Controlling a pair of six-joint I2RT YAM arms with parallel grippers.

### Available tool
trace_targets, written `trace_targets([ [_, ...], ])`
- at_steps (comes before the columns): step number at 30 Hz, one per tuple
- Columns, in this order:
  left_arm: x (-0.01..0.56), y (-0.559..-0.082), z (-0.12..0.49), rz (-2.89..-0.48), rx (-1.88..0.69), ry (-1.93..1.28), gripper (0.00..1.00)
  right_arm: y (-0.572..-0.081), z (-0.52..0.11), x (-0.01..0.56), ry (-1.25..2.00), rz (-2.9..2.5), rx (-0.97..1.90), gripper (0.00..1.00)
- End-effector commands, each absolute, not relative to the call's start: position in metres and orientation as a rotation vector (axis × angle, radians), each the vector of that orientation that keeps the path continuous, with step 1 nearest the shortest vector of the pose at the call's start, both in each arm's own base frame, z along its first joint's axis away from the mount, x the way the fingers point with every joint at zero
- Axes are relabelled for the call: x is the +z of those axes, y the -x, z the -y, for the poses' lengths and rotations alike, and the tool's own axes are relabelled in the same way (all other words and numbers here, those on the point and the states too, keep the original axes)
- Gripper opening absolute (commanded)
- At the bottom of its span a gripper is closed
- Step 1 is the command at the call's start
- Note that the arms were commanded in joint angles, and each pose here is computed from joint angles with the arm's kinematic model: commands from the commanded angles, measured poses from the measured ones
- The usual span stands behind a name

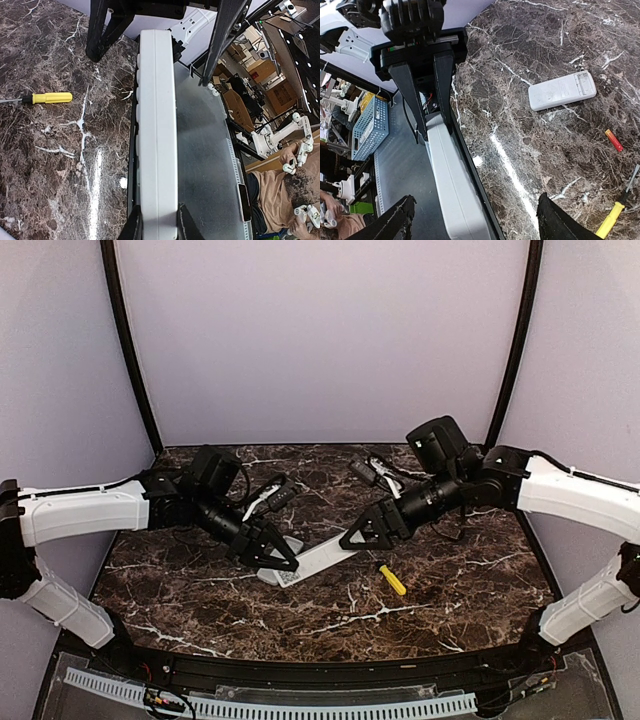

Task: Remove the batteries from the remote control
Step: Remove the battery cover from the remote control.

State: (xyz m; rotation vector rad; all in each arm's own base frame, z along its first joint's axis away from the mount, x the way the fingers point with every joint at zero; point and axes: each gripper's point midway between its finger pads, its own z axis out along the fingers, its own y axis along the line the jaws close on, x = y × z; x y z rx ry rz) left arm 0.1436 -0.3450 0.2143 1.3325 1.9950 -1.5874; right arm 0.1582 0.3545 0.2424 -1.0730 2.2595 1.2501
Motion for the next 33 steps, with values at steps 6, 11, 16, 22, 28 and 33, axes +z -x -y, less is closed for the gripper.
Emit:
trace_targets([
  [6, 0.2277, -0.1443, 0.3415, -1.968, -1.617, -1.331, 0.0, -0.1542, -0.3732, 0.2396, 1.119, -2.24, 1.249, 0.79],
  [11, 0.2278, -0.1442, 0.3409, -1.966, -1.615, -1.333, 0.0, -0.1557, -0.3769, 0.2394, 1.104, -2.238, 1.268, 0.72],
  [16, 0.2286, -0.1444, 0.3399, -1.96, -1.608, -1.335, 0.0, -0.1556, -0.3771, 0.2365, 1.102, -2.254, 1.267, 0.61],
  [22, 0.229, -0.1454, 0.3392, -1.955, -1.609, -1.335, 0.0, -0.1566, -0.3764, 0.2347, 1.098, -2.271, 1.254, 0.35],
  [28, 0.2291, -0.1459, 0.3373, -1.955, -1.605, -1.337, 0.0, -0.1564, -0.3756, 0.2344, 1.097, -2.274, 1.254, 0.23],
  [33, 0.2284, -0.1457, 0.3358, -1.956, -1.593, -1.346, 0.0, -0.156, -0.373, 0.237, 1.101, -2.263, 1.274, 0.2],
])
